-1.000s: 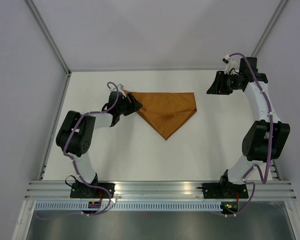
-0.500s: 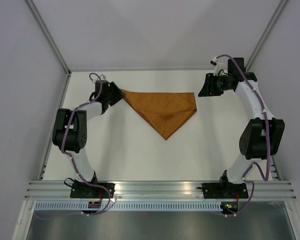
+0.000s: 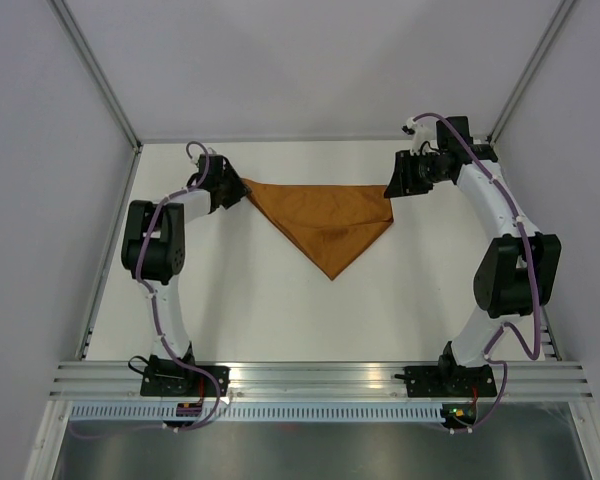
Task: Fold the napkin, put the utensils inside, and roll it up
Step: Fold the napkin at the center of the board.
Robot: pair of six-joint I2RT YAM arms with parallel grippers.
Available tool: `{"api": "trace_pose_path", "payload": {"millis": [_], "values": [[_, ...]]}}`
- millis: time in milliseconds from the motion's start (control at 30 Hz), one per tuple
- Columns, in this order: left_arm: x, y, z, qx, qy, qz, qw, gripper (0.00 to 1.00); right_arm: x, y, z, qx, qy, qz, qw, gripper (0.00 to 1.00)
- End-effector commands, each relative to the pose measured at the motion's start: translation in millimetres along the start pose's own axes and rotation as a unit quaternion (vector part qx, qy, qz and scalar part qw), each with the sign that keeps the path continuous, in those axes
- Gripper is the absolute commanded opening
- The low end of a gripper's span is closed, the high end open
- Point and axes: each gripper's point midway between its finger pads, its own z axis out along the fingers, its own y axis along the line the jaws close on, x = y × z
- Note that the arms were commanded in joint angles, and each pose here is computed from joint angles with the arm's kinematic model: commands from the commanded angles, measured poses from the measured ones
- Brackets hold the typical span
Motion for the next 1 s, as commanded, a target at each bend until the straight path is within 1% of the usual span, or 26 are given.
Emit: {"api": "trace_pose_path", "payload": {"millis": [0, 133, 167, 300, 467, 533, 567, 633, 667, 767, 800, 900, 933, 967], "values": [[-8, 8, 9, -0.027, -0.001, -0.021, 0.999, 0.5, -5, -1, 2, 0.008, -0.004, -0.007, 1.0, 0.44], [-9, 13, 15, -0.04, 0.002, -0.024, 0.999, 0.44, -4, 4, 6, 0.007, -0.001, -0.015, 1.0, 0.44], [-14, 11, 16, -0.039, -0.002, -0.022, 0.999, 0.4, -4, 5, 7, 0.007, 0.001, -0.016, 1.0, 0.44], [-15, 15, 23, -0.046, 0.002, -0.023, 0.999, 0.35, -1, 11, 14, 0.006, 0.008, -0.022, 1.0, 0.44], [-20, 14, 29, -0.042, 0.001, -0.021, 0.999, 0.22, 1, 15, 19, 0.007, 0.014, -0.03, 0.999, 0.43], [-22, 12, 30, -0.037, -0.001, -0.019, 0.999, 0.18, 3, 17, 22, 0.006, 0.019, -0.032, 0.999, 0.43], [-24, 12, 29, -0.035, -0.003, -0.019, 0.999, 0.13, 3, 17, 23, 0.006, 0.019, -0.034, 0.999, 0.44], [-28, 8, 28, -0.023, -0.009, -0.017, 1.0, 0.07, 5, 21, 25, 0.006, 0.024, -0.038, 0.999, 0.43], [-31, 4, 26, -0.016, -0.012, -0.015, 1.0, 0.03, 6, 21, 27, 0.006, 0.026, -0.039, 0.999, 0.43], [-35, 1, 22, 0.004, -0.026, -0.012, 1.0, 0.02, 9, 25, 32, 0.004, 0.034, -0.045, 0.998, 0.43], [-47, -8, 15, 0.02, -0.045, -0.01, 0.999, 0.02, 10, 27, 34, 0.004, 0.037, -0.048, 0.998, 0.43], [-45, -14, 6, 0.049, -0.056, -0.006, 0.997, 0.02, 13, 30, 38, 0.002, 0.045, -0.054, 0.998, 0.43], [-57, -24, -3, 0.069, -0.079, -0.001, 0.994, 0.02, 14, 32, 39, 0.001, 0.047, -0.058, 0.997, 0.43], [-52, -24, -7, 0.077, -0.077, 0.002, 0.994, 0.02, 16, 32, 41, 0.002, 0.052, -0.057, 0.997, 0.44]]}}
